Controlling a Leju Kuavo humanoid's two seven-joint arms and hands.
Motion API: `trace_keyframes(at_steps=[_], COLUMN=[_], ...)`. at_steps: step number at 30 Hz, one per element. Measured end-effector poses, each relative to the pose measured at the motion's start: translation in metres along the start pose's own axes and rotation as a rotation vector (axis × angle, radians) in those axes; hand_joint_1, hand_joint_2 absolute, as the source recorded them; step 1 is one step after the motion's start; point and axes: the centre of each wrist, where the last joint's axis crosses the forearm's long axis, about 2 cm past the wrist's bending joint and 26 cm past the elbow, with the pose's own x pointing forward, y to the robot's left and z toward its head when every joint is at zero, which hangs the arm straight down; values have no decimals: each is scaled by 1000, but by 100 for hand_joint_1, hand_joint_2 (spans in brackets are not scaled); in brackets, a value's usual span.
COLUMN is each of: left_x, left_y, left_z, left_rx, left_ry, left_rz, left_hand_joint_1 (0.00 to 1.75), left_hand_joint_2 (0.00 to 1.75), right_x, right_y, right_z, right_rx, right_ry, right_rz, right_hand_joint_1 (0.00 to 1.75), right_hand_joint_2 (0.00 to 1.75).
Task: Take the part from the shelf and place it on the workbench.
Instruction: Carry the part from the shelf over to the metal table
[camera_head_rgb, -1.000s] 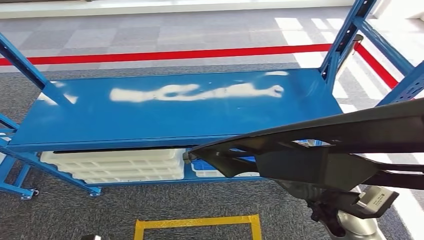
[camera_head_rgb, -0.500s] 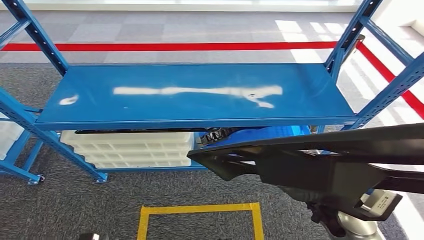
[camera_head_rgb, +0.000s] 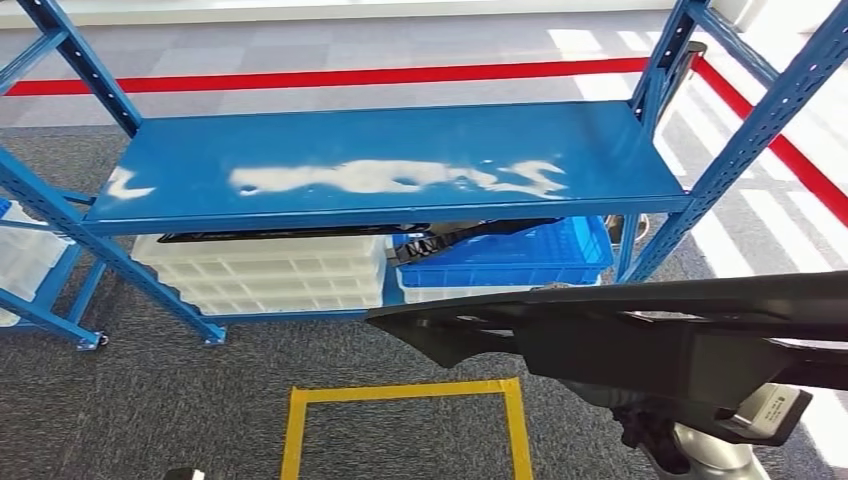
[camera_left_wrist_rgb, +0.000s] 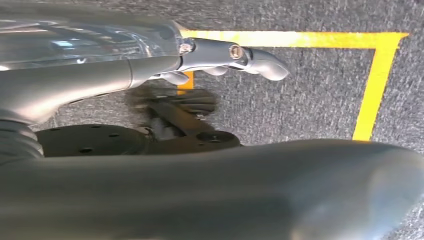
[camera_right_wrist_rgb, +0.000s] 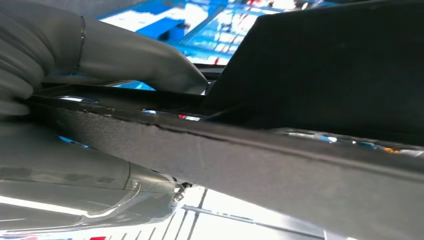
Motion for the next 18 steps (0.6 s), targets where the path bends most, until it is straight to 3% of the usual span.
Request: trace_keyframes(at_steps=[18], left_x=[5], left_y=[3], left_z=[-3], left_rx=[-9], left_ry=[1], left_rz=[-26], left_hand_joint_1=[0], left_hand_joint_2=[0], right_x=[1], right_y=[-2], right_z=[3], right_rx=[108], right_ry=[-26], right_rz=[-21], right_hand_joint_1=[175], right_hand_joint_2=[175])
